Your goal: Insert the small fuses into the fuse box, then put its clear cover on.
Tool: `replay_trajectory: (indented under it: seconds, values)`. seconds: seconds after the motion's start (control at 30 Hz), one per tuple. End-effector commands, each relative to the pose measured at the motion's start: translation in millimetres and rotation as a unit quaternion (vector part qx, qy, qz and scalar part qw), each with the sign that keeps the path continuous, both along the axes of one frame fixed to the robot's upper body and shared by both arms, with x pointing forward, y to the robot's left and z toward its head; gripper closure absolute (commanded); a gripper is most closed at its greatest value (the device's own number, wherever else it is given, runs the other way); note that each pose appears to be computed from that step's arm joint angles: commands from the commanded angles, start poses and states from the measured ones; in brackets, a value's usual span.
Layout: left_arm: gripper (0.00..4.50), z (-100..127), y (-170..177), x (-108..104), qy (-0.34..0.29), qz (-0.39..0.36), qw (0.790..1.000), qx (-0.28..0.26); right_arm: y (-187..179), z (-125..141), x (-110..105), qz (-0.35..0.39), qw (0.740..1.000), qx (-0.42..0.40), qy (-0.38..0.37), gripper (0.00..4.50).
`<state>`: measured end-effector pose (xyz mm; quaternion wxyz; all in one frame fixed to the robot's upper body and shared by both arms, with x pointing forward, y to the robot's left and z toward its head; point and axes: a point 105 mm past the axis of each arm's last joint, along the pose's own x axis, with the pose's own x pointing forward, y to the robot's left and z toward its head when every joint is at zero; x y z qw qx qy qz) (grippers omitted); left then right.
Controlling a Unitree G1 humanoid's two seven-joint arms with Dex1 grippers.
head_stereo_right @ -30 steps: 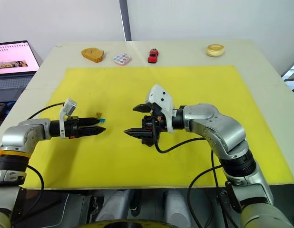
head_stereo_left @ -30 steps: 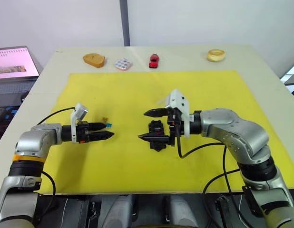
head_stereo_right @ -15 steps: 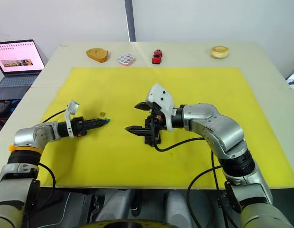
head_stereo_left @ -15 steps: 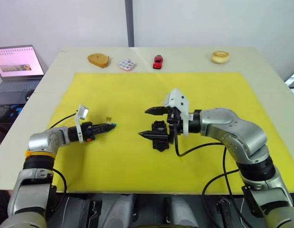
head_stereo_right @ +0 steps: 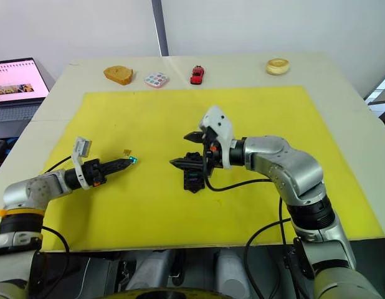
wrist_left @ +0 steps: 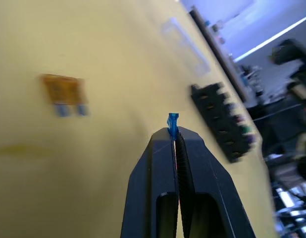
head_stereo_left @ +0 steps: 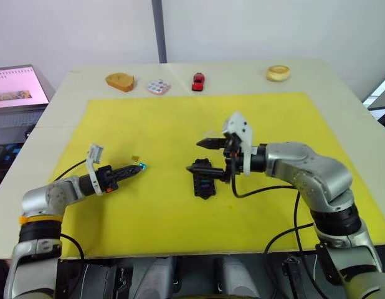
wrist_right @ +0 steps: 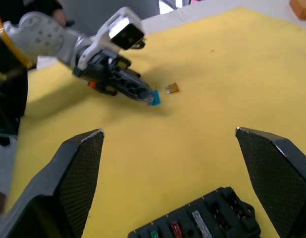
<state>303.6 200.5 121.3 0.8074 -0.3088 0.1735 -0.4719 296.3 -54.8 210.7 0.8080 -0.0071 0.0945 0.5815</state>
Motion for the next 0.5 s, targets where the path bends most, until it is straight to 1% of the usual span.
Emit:
replay_trajectory:
  seconds: [0.03, 0.1, 0.13, 0.23, 0.33, 0.43, 0.47, 0.5]
  values:
    - [4.48, 69, -13, -7, -0.097, -0.020, 0.993, -0.066, -5, 40, -3, 0.027, 0.998, 0.051, 0.018, 0.00]
    - [4.48, 104, -30, -13, -0.153, -0.042, 0.983, -0.098, -5, 54, -1, 0.035, 0.998, 0.052, 0.029, 0.00]
    - [4.48, 116, -39, -16, -0.173, -0.053, 0.978, -0.105, -4, 60, -3, 0.045, 0.997, 0.052, 0.031, 0.00]
    - [4.48, 135, -58, -22, -0.204, -0.074, 0.969, -0.119, 1, 74, -7, 0.068, 0.995, 0.060, 0.049, 0.00]
    - [4.48, 145, -71, -25, -0.220, -0.088, 0.964, -0.123, 8, 85, -8, 0.079, 0.993, 0.072, 0.059, 0.00]
    - [4.50, 150, -81, -27, -0.232, -0.104, 0.960, -0.119, 13, 92, -10, 0.083, 0.991, 0.084, 0.059, 0.90]
    - [4.50, 150, -81, -27, -0.232, -0.106, 0.960, -0.117, 14, 93, -10, 0.084, 0.991, 0.087, 0.060, 1.32]
    - [4.50, 150, -82, -27, -0.233, -0.106, 0.960, -0.116, 15, 94, -11, 0.086, 0.990, 0.092, 0.060, 1.84]
